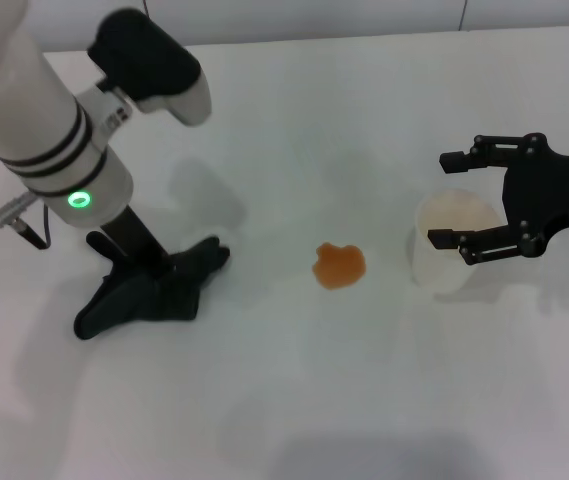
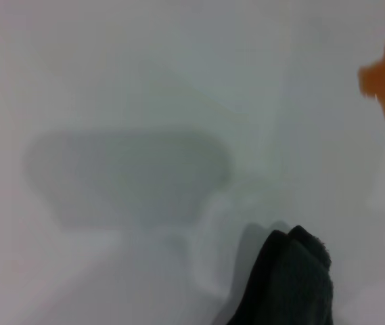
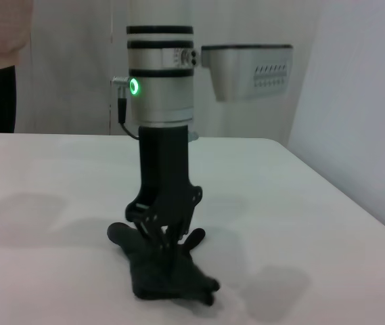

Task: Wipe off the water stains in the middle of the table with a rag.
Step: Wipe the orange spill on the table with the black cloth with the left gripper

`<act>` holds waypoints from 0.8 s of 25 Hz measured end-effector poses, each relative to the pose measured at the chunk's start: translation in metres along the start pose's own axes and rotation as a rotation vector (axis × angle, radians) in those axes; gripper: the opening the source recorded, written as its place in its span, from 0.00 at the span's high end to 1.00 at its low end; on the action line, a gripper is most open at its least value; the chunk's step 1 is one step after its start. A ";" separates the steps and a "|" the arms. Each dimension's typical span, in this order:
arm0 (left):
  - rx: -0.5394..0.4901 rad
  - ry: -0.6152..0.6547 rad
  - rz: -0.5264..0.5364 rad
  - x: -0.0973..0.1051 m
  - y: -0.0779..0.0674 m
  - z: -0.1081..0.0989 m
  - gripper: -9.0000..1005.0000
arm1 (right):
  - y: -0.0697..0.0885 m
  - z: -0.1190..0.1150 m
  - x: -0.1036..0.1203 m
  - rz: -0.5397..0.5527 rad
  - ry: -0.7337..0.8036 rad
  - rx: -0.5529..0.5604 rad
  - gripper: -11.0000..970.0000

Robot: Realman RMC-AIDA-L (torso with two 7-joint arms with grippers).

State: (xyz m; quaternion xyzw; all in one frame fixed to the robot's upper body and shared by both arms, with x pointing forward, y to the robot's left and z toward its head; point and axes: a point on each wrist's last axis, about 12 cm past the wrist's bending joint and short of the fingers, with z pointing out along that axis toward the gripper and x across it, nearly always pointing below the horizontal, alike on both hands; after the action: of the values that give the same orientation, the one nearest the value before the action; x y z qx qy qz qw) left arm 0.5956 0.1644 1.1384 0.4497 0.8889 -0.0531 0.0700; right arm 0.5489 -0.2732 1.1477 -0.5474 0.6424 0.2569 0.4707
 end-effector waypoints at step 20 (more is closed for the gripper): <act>0.018 -0.374 -0.069 -0.044 -0.002 0.003 0.92 | 0.000 0.001 -0.001 -0.005 0.000 -0.001 0.13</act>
State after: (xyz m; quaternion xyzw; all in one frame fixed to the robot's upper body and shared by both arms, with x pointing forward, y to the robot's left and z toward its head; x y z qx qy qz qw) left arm 0.6200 0.1284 1.1427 0.4019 0.8748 -0.1460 0.2280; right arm 0.5493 -0.2719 1.1481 -0.5494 0.6407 0.2561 0.4712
